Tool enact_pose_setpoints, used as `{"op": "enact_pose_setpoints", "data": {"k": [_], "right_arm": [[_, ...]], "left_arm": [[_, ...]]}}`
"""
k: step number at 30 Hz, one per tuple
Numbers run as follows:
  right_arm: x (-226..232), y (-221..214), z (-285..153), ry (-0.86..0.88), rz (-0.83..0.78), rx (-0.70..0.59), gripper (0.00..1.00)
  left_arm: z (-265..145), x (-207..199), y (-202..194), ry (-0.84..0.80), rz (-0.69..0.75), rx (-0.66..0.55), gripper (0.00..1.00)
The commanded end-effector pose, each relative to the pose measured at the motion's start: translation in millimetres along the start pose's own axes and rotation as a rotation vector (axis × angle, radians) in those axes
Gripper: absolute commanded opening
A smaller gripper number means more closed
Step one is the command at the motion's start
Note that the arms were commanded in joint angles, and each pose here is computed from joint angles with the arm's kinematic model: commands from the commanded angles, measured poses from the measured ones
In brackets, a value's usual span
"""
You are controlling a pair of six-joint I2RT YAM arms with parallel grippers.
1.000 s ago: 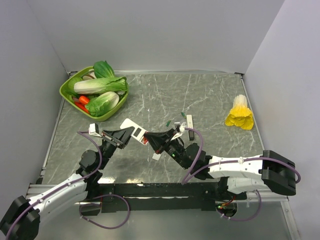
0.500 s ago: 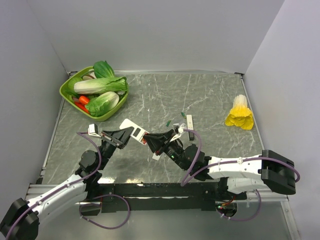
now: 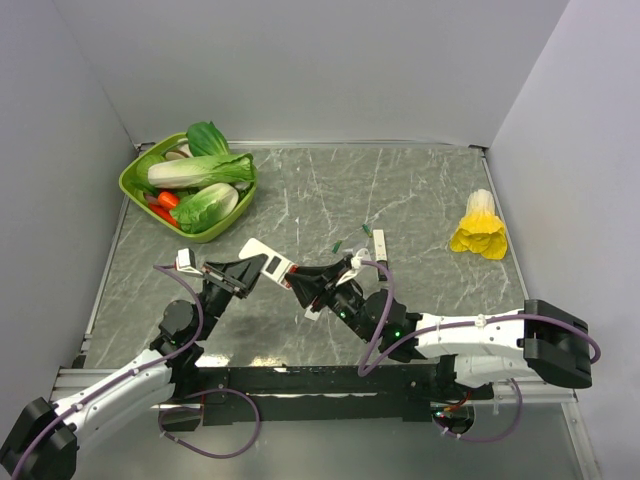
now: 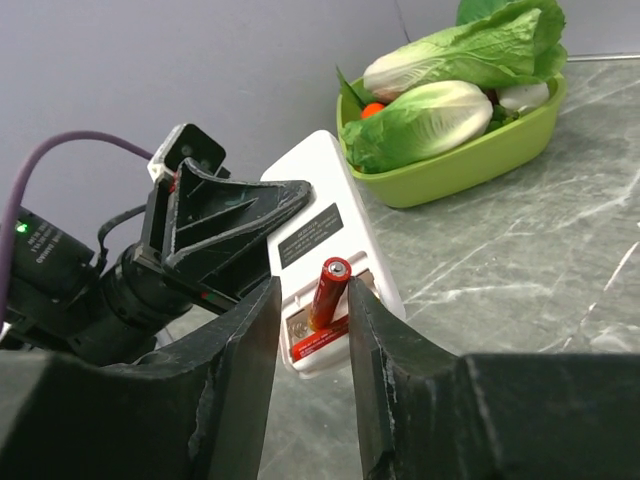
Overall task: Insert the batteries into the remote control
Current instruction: Load the battery into the remote control.
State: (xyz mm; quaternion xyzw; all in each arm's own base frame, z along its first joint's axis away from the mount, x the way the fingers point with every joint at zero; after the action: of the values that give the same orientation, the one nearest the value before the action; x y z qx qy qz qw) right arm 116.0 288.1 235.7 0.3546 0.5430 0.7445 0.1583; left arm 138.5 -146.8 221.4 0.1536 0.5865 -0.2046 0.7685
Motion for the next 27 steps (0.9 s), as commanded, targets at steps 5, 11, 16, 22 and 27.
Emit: {"op": "enact_pose_setpoints", "data": {"k": [5,11,16,22,27], "right_arm": [[-3,0,5,-0.073,-0.070,0.043,0.47],[-5,1,7,-0.105,-0.108,0.071,0.52],[-5,0,9,-0.116,-0.135,0.092,0.59],[-5,3,12,-0.136,-0.164,0.117,0.68],[-4,7,14,-0.146,-0.190,0.125,0.76]], "left_arm": [[-13,9,0,-0.046,-0.022,0.008,0.02],[-14,10,0,-0.047,-0.025,0.012,0.02],[-15,9,0,-0.052,-0.024,0.011,0.01],[-16,10,0,-0.053,-0.030,0.013,0.02],[-16,9,0,-0.057,-0.032,0.015,0.01]]}}
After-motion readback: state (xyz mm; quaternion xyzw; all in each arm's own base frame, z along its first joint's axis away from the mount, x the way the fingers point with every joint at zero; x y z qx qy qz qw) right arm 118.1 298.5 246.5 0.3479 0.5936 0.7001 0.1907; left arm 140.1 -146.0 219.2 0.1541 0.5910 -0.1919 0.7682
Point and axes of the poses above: each gripper's point midway between its finger pads, its own z axis out along the fingers, its own x axis along the line the jaws close on, y = z × x, the point moved 9 cm from there along -z, back along the fingers, and after that the axes turned 6 degrees about -z, right-handed, at the moved point
